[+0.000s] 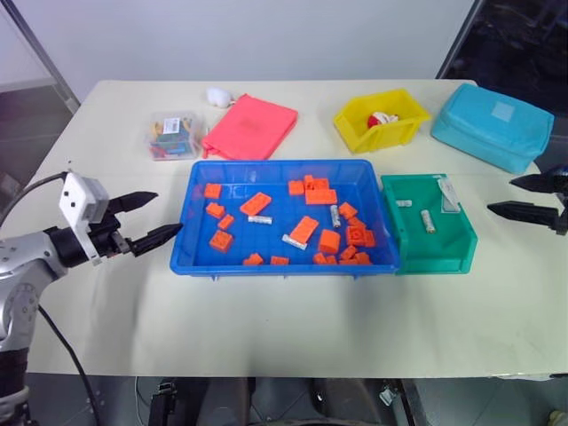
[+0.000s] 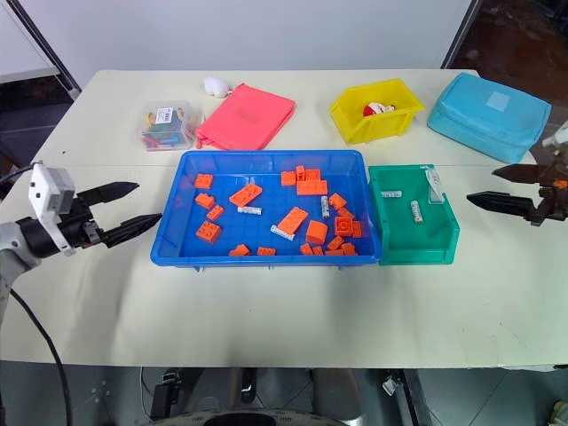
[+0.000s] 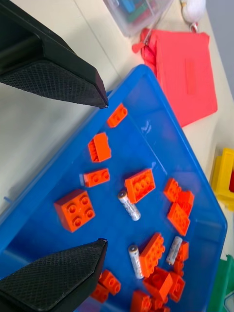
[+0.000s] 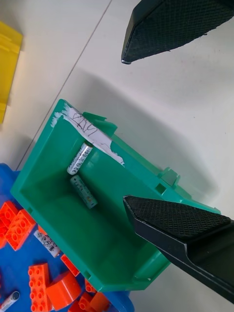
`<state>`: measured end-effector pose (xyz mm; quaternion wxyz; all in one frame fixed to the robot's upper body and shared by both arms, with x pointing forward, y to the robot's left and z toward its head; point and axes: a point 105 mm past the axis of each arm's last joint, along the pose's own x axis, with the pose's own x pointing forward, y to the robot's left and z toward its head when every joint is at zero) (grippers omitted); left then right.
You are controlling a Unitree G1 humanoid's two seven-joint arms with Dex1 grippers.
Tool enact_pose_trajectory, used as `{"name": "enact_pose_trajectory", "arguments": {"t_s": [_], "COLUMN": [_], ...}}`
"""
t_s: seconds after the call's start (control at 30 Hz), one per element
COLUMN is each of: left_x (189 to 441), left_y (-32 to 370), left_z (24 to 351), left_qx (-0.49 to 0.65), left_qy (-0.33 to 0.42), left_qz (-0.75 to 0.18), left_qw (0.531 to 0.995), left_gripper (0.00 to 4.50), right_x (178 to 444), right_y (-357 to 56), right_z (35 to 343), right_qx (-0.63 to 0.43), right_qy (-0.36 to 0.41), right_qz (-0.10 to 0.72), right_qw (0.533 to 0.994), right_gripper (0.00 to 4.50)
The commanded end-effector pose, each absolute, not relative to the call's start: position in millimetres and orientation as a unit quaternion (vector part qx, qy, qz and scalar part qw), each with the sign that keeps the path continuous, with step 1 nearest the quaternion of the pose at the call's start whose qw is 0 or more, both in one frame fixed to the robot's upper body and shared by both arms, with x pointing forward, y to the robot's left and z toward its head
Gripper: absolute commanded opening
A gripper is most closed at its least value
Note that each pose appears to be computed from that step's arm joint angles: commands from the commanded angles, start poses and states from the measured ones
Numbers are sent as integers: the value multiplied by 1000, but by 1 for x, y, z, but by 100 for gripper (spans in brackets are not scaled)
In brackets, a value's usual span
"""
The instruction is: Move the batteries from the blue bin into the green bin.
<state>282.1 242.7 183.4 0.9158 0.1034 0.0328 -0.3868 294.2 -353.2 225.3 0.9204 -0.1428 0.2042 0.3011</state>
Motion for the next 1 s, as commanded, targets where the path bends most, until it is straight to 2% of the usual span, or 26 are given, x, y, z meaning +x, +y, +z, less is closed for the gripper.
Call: {"name": "enact_pose_trajectory", "arguments": {"t_s": [0.03,1.0], "left_x": [277,281], "left_y": [237,235], "left_z": [192,196], "left_qx": [112,110], "left_qy": [21,16], "left_qz": [-404,-403], "left_qw": [908,908], "left_gripper": [450,450], "right_x": [289,301], "right_y": [-352,-343], "right_z": [249,252], "right_qx": [-164,-168], "right_qy": [176,144], "right_qz": [301,300], "right_qw": [923,928], "right_gripper": [445,445]}}
